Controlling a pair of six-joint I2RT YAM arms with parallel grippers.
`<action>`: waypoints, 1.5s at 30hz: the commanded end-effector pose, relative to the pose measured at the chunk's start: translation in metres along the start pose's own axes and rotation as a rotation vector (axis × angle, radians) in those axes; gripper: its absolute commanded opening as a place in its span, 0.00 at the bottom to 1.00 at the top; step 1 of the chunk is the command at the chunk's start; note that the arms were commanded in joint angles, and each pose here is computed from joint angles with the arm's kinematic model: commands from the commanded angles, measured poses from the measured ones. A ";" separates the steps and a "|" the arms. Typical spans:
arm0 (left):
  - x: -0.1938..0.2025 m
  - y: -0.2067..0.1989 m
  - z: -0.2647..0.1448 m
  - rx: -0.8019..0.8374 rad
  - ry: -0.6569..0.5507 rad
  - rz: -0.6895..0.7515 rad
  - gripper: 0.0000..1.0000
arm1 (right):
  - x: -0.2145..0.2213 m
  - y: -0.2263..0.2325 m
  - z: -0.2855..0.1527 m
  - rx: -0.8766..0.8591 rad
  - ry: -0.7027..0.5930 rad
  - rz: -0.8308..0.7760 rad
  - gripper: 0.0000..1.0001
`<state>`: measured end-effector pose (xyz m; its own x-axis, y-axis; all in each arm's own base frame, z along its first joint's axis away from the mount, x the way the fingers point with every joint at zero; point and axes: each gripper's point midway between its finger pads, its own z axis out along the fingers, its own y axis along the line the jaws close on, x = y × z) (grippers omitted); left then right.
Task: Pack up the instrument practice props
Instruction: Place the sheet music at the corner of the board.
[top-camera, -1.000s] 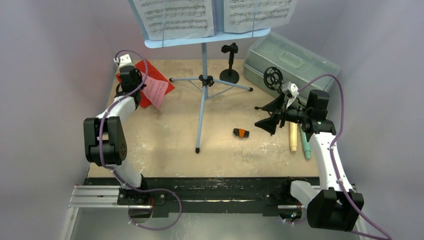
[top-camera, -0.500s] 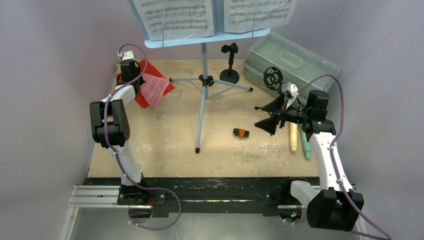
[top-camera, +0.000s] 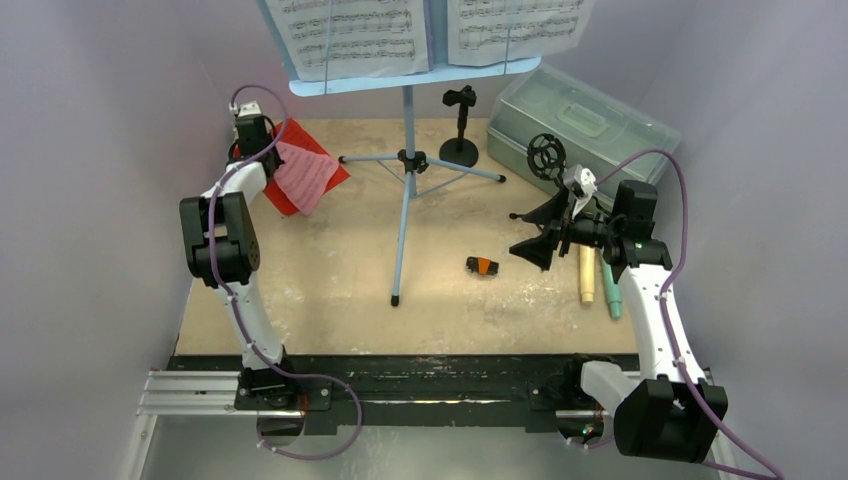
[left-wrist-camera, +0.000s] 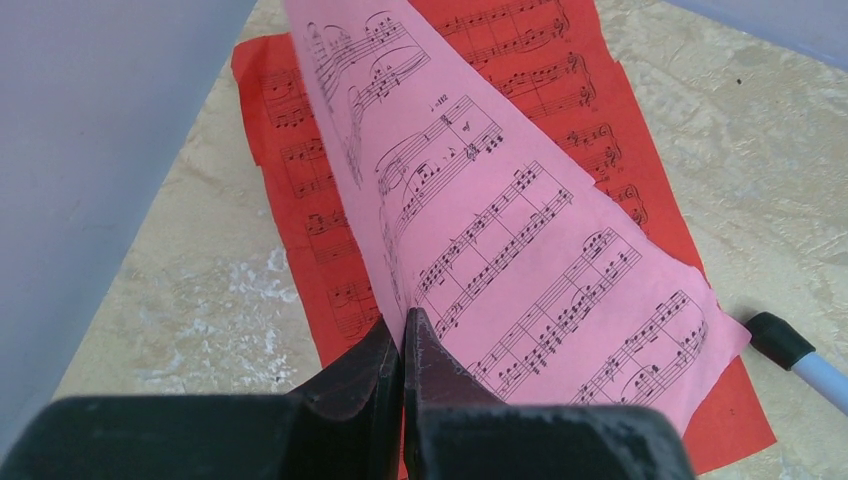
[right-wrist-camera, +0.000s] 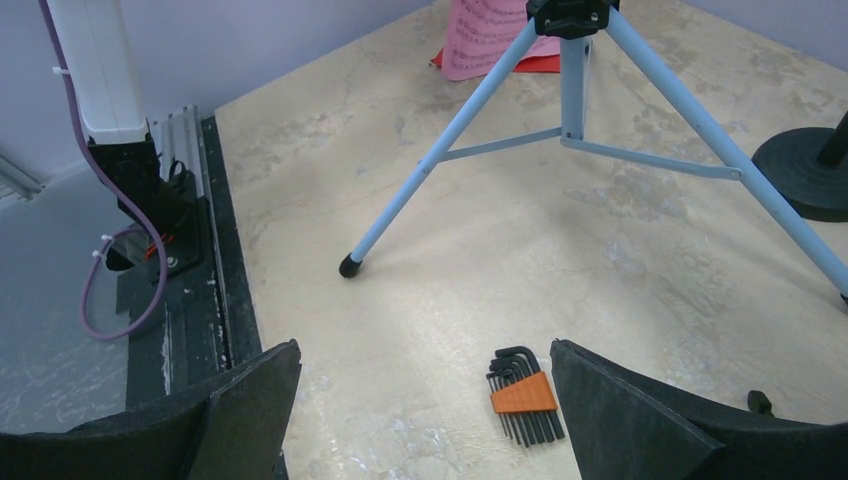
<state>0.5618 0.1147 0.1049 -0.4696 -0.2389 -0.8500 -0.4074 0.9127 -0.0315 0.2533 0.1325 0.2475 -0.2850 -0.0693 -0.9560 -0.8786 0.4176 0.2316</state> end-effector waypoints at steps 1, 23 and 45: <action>-0.015 0.005 0.003 -0.017 -0.022 -0.019 0.01 | -0.003 -0.002 -0.001 0.012 -0.002 -0.037 0.99; 0.007 0.025 0.019 -0.097 0.121 -0.139 0.40 | -0.003 0.000 -0.001 0.013 -0.001 -0.051 0.99; 0.028 -0.006 -0.120 0.249 0.162 -0.457 1.00 | -0.003 0.000 -0.002 0.023 -0.002 -0.072 0.99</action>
<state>0.4628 0.0942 0.1151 -0.4452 -0.6290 -0.6373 -0.5386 0.7567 -0.3706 0.2542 0.1311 0.2485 -0.2610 -0.0828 -0.9618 -0.8797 0.4306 0.2017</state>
